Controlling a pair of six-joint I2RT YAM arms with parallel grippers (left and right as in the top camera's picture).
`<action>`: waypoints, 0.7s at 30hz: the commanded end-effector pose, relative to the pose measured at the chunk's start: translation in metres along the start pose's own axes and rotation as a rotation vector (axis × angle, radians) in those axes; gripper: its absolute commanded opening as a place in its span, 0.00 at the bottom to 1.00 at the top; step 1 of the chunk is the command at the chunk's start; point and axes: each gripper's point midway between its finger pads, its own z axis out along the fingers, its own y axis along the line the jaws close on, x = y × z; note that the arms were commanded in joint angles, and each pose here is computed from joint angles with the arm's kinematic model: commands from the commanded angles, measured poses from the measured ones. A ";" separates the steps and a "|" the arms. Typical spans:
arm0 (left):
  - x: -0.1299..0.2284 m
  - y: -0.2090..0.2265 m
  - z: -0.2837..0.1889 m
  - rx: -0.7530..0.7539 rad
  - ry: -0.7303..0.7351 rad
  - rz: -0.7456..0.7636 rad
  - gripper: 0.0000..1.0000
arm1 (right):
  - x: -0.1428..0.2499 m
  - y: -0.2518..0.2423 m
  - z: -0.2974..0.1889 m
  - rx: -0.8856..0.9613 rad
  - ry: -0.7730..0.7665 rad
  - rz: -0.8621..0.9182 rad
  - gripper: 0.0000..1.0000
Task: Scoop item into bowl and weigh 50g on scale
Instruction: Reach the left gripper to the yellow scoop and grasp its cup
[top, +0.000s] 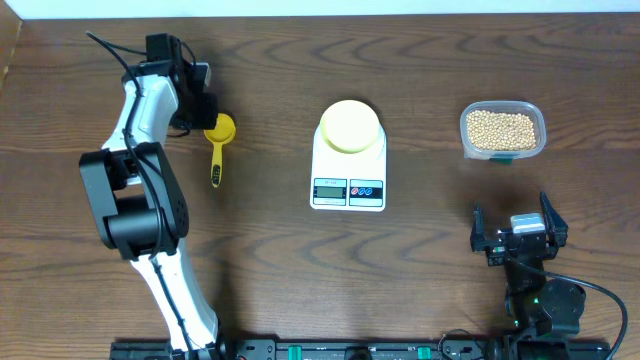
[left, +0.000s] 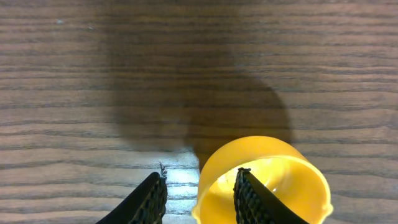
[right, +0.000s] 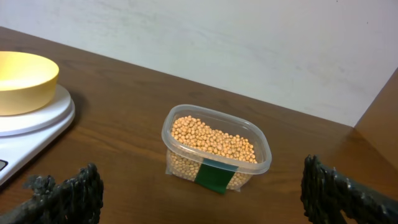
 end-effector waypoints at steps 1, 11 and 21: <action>0.011 0.002 0.016 -0.006 0.045 -0.009 0.36 | 0.001 0.000 0.000 0.002 0.000 0.014 0.99; 0.017 0.001 0.020 -0.001 0.068 -0.020 0.23 | 0.001 0.000 0.000 0.002 0.000 0.014 0.99; 0.031 -0.001 0.030 0.004 0.099 -0.020 0.22 | 0.001 0.000 0.000 0.002 0.000 0.014 0.99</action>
